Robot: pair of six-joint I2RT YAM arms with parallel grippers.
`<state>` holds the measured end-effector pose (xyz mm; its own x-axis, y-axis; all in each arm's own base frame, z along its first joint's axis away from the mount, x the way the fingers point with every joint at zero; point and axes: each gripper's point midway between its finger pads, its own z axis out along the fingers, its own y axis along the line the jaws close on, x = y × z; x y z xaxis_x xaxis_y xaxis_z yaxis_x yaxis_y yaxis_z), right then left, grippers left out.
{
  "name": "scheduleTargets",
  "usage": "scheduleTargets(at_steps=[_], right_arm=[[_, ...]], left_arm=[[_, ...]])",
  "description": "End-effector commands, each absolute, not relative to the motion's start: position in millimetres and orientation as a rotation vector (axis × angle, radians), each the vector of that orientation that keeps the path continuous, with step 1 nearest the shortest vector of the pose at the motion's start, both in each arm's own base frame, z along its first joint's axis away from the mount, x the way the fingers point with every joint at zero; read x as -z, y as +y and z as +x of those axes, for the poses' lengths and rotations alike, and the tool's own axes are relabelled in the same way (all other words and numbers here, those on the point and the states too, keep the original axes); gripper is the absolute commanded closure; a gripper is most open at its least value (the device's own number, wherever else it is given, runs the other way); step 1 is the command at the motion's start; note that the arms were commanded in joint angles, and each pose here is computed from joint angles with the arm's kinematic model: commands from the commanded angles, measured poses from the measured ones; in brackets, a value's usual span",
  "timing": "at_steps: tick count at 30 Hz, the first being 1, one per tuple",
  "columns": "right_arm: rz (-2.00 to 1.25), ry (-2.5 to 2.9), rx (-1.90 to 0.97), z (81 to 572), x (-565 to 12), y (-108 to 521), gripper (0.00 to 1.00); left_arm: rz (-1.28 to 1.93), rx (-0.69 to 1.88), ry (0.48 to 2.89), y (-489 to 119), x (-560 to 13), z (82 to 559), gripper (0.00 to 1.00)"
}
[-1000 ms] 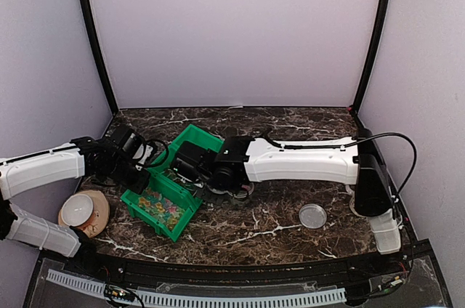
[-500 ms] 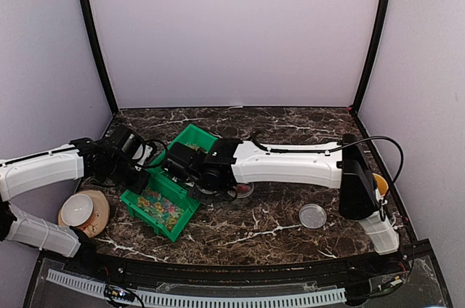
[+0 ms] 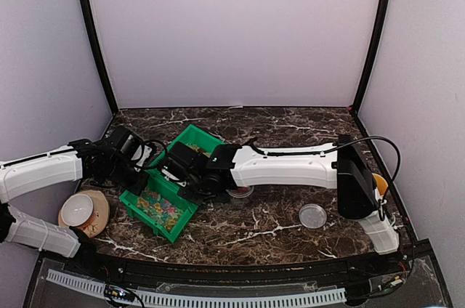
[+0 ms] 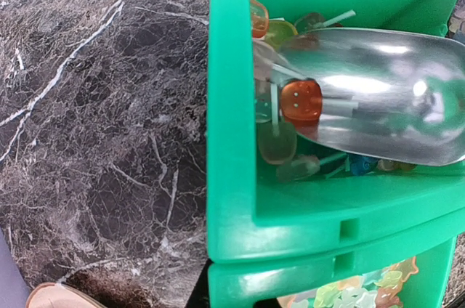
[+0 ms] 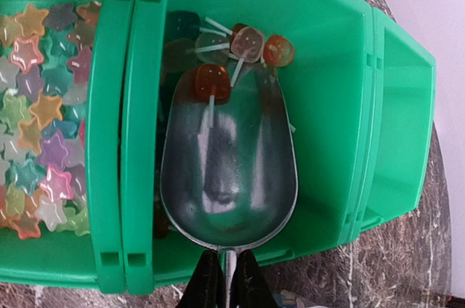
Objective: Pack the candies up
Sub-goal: Scoop the fake candies from the plate.
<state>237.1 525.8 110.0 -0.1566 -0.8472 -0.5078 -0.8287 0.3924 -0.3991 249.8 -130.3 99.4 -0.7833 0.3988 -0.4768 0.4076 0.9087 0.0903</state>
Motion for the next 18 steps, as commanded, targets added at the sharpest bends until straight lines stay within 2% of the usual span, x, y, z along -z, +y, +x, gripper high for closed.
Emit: scheduleTargets(at_steps=[1, 9, 18], right_arm=[[-1.394, 1.986, -0.112, 237.7, -90.0, 544.2, 1.0], [-1.282, 1.957, -0.213, 243.4, -84.2, 551.0, 1.0], [-1.12, 1.886, -0.351, 253.2, -107.5, 538.8, 1.0]], left_arm=[[0.528, 0.154, 2.386, -152.6, -141.4, 271.1, 1.0], [0.52, 0.136, 2.387, -150.0, -141.5, 272.0, 1.0], [0.512, 0.12, 2.388, -147.7, -141.6, 272.6, 1.0]])
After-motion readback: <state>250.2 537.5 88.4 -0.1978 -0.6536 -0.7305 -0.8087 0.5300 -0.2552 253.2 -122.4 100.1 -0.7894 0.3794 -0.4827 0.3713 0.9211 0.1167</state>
